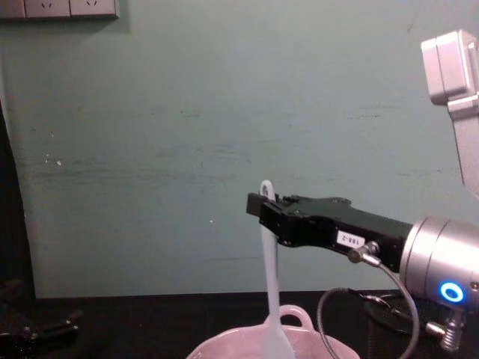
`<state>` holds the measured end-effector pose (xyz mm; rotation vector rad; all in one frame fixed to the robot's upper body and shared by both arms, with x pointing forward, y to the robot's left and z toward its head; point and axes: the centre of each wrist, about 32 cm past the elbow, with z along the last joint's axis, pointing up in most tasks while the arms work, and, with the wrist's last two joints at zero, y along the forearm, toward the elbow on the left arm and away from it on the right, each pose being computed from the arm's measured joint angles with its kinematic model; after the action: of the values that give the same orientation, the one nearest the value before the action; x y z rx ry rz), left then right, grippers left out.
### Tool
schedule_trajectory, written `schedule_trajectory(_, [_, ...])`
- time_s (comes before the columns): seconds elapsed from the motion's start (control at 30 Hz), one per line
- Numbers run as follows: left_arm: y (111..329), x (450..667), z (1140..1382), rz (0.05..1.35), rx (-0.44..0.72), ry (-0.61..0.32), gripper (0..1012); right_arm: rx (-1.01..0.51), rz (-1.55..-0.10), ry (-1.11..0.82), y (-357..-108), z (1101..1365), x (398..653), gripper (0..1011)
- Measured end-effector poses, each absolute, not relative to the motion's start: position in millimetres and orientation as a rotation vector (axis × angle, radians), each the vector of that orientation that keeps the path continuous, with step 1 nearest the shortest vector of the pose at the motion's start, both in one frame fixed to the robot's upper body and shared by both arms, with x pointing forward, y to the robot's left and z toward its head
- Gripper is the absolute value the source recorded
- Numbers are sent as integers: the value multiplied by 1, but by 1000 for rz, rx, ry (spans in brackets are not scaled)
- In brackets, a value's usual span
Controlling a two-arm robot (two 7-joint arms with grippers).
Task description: Use the one hand to pick up the spoon and stir the clear water in the bowl.
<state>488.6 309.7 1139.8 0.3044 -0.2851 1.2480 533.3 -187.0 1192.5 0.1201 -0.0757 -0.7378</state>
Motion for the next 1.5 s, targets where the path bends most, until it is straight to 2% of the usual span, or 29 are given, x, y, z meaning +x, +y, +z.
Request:
schedule_trajectory(0.27, [310,489,1140,1248,304,-285,1011,170,-736,-129,-193,1215,528,110])
schedule_trajectory(0.5, [310,489,1140,1248,304,-285,1011,223,-794,-208,-222,1245,519,110])
schedule_trajectory(0.77, [310,489,1140,1248,304,-285,1011,223,-889,-235,-256,1259,505,110])
schedule_trajectory(1.03, [310,489,1140,1248,304,-285,1011,182,-962,-193,-275,1253,496,110])
schedule_trajectory(1.5, [310,489,1140,1248,304,-285,1011,208,-1007,35,-279,1204,511,110])
